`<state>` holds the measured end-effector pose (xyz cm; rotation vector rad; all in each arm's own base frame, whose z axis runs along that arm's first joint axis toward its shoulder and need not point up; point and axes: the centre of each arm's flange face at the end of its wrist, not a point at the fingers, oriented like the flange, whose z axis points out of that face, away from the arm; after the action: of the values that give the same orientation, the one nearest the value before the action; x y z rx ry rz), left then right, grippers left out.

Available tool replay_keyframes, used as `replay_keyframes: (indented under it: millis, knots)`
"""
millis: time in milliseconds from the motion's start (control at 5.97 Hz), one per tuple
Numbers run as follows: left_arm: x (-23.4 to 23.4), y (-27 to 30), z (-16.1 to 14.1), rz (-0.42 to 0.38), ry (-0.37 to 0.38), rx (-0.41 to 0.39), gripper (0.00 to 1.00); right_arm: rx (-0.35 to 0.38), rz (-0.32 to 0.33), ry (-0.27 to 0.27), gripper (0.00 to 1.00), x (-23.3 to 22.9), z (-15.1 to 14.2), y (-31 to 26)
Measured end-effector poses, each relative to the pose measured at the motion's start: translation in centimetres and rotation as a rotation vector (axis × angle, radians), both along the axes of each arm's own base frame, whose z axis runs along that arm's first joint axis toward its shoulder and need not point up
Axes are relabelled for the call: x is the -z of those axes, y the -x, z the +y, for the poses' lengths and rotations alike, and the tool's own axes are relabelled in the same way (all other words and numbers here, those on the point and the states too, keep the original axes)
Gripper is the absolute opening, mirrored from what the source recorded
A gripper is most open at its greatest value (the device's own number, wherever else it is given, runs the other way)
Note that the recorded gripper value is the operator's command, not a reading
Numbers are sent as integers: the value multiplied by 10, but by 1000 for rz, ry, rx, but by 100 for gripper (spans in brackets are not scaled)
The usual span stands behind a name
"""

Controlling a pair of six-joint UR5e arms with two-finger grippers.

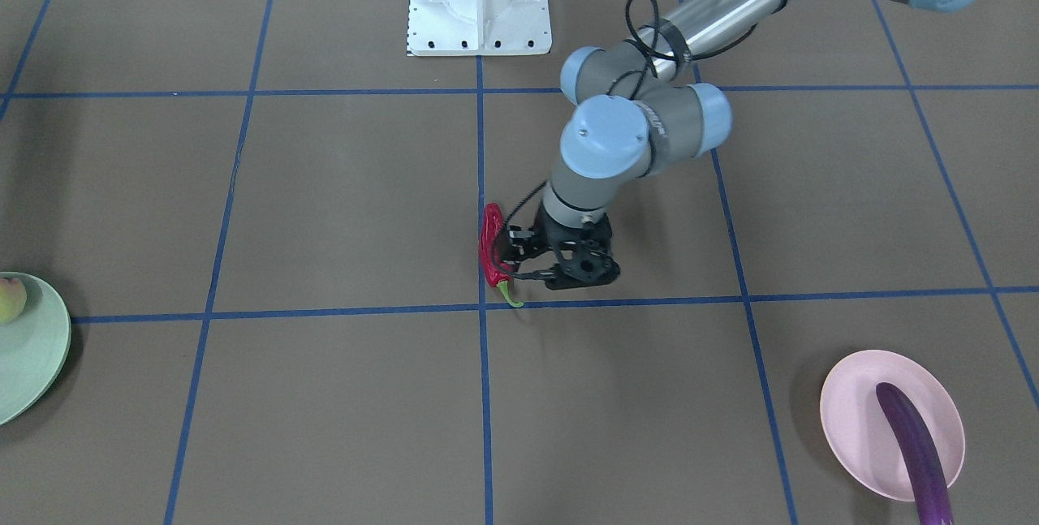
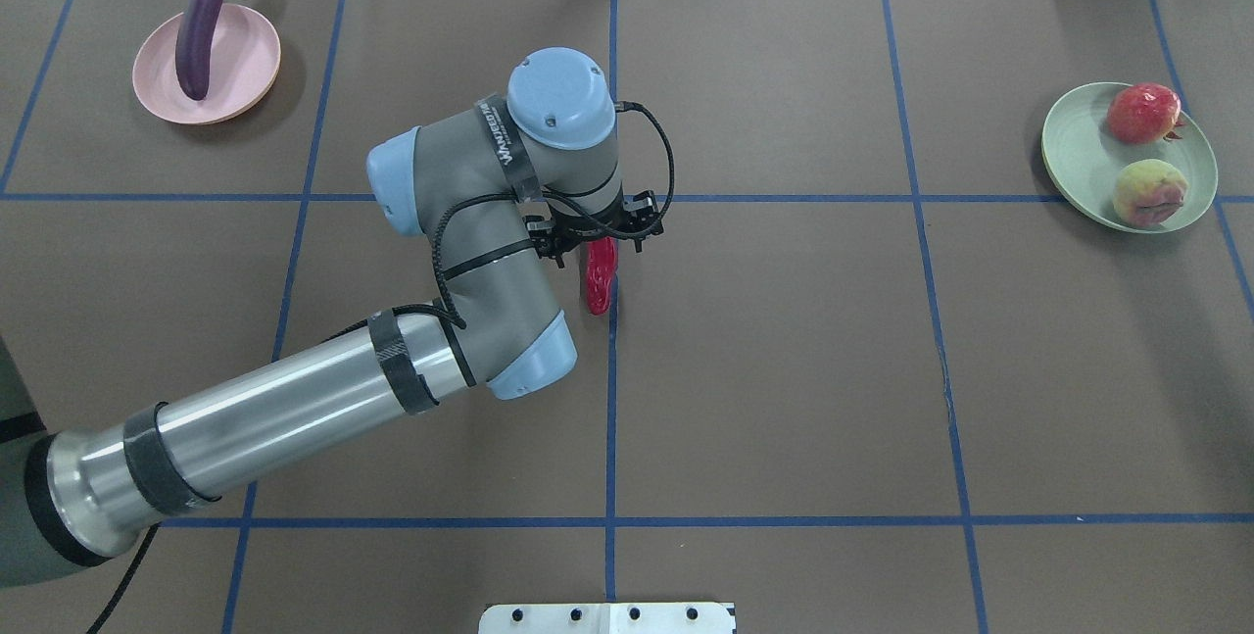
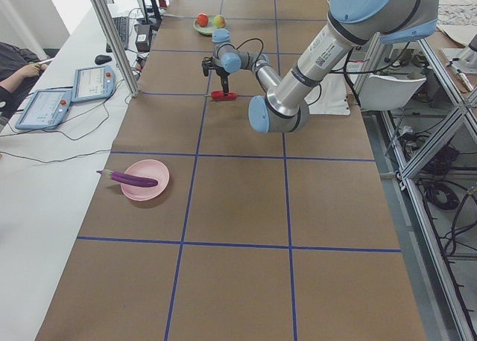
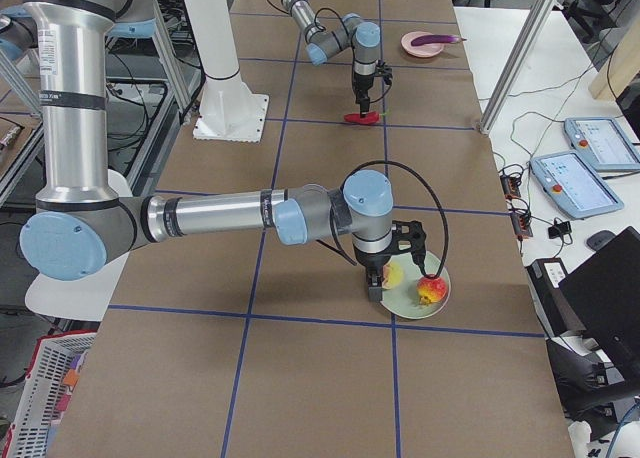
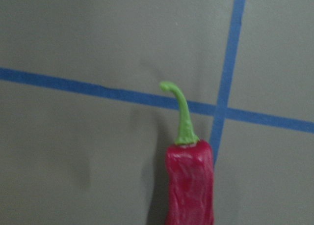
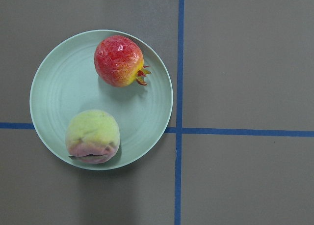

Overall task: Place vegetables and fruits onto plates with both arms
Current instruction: 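Move the left gripper back down over the red chili pepper, then close the left gripper on the chili pepper and lift it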

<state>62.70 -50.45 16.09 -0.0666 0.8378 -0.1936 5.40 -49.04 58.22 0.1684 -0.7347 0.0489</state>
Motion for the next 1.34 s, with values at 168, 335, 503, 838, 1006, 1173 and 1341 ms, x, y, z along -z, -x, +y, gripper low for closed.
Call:
replay_keyframes:
  millis: [168,335,503,838,1006,1173,1341]
  knots:
    - [-2,-9,2,-32,-1,13,99,0,0,1,100,0,0,0]
    - [-10,-15,-1,-56,-11,27,92,-1,0,1,100,0,0,0]
    - [-17,-19,-5,-59,-25,38,26,0,0,0,100,0,0,0]
    - [-18,-23,-8,-35,-46,43,0,-1,1,-1,100,1,0,0]
    - [-16,-19,-12,-32,-52,50,0,-1,1,-2,100,1,-1,0]
    - [-13,-7,-24,-29,-63,64,0,-1,1,-4,100,2,-2,0]
    - [-10,20,-47,-33,-104,63,0,-1,2,-6,100,3,-3,0]
